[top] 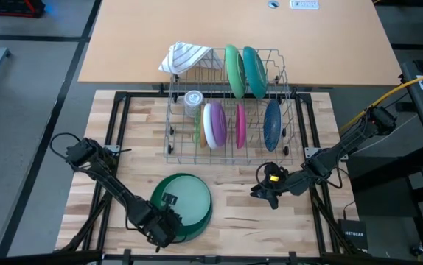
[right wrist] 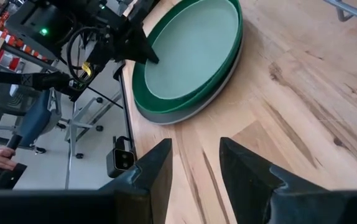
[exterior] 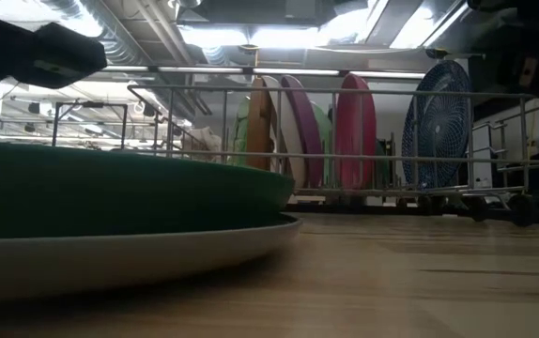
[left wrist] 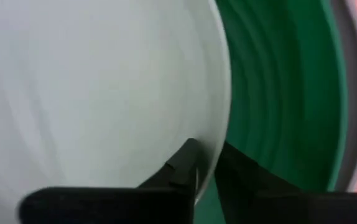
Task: Sort dishes
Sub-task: Put the light green plate in the dishwasher rack
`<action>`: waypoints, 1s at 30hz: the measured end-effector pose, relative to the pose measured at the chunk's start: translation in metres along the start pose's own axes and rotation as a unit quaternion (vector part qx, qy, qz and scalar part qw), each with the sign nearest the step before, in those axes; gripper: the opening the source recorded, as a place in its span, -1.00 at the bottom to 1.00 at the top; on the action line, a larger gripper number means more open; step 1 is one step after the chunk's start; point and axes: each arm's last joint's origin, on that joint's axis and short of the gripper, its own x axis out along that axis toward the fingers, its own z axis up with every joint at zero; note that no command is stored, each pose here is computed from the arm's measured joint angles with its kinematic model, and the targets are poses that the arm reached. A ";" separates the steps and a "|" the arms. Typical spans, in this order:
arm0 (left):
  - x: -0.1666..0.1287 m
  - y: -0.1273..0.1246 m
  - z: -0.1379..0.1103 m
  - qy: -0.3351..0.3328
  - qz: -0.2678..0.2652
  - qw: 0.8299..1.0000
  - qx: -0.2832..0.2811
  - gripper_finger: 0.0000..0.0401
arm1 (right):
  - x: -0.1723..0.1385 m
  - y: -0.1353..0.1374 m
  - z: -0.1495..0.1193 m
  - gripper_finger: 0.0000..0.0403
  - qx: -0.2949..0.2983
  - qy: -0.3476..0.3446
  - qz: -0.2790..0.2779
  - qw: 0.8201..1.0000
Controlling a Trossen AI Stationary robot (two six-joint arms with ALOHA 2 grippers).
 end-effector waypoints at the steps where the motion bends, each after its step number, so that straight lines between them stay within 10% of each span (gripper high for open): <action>1: 0.000 0.000 0.000 -0.002 0.000 1.000 -0.002 -0.85 | 0.000 0.000 0.000 -0.33 0.000 0.000 0.000 1.000; 17: -0.019 -0.005 0.033 -0.120 -0.014 0.976 -0.183 -0.99 | -0.027 0.041 0.029 -0.33 -0.073 -0.002 0.073 0.995; 30: -0.067 -0.001 0.086 -0.300 -0.033 0.917 -0.262 -1.00 | -0.071 0.067 0.065 -0.33 -0.155 -0.006 -0.053 0.986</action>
